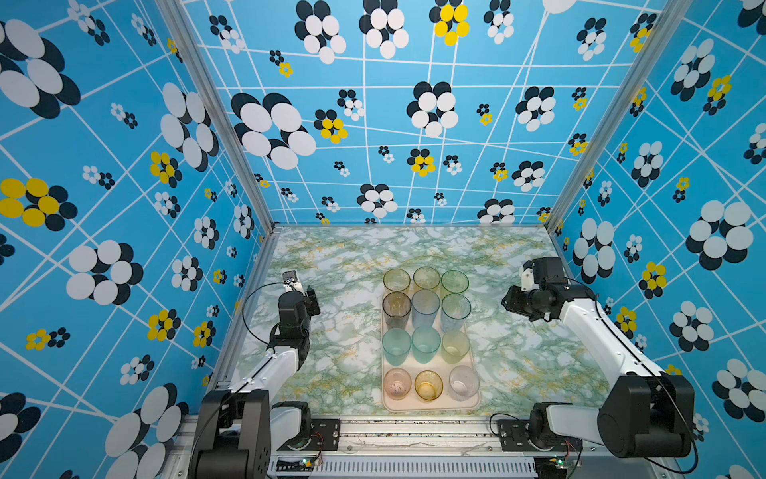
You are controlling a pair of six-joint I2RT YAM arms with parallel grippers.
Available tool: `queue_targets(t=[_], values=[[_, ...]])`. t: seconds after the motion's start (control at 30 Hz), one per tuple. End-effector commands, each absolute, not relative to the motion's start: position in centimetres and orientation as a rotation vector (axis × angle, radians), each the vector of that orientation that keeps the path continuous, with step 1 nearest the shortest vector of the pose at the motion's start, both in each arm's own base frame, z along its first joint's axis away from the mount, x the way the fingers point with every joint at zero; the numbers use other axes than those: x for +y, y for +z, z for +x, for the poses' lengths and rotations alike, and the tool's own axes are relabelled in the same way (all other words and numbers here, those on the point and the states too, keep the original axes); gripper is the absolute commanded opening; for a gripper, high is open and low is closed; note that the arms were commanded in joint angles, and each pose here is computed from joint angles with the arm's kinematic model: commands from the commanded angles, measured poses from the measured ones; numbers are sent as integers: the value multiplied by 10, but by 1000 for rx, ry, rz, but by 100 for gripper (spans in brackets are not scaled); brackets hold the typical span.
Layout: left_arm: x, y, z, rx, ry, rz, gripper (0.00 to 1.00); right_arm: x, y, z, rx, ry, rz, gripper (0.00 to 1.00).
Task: Place the glasses into the tray
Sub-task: Reset both arms
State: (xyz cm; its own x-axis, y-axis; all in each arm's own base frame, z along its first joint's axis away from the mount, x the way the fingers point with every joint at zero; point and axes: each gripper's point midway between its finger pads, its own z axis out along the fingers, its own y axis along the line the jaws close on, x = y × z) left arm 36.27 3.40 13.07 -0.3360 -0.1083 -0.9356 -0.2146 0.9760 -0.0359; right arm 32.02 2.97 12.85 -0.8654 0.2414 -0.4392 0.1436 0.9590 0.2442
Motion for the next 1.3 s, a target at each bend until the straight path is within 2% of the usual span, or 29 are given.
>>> queue_targets(t=[0.0,0.23,0.27,0.3,0.53,0.83,1.07,1.27], values=[[25,124,375,1880,54,-173,55,28,136,332,2577,252,255,40],[10,110,387,1872,-1,-83,81,16,150,340,2475,166,243,40],[7,105,387,1856,-16,-67,94,13,153,342,2443,149,246,40],[3,100,387,1844,-26,-44,99,10,155,342,2410,133,250,41],[-16,95,396,1904,-28,63,99,-13,174,341,2220,-9,277,44],[-21,100,387,1846,15,89,99,-45,162,336,2029,-233,289,46],[-22,100,387,1847,15,92,99,-49,149,334,1850,-194,317,47],[-22,99,387,1848,16,91,99,-47,139,349,1788,-174,309,48]])
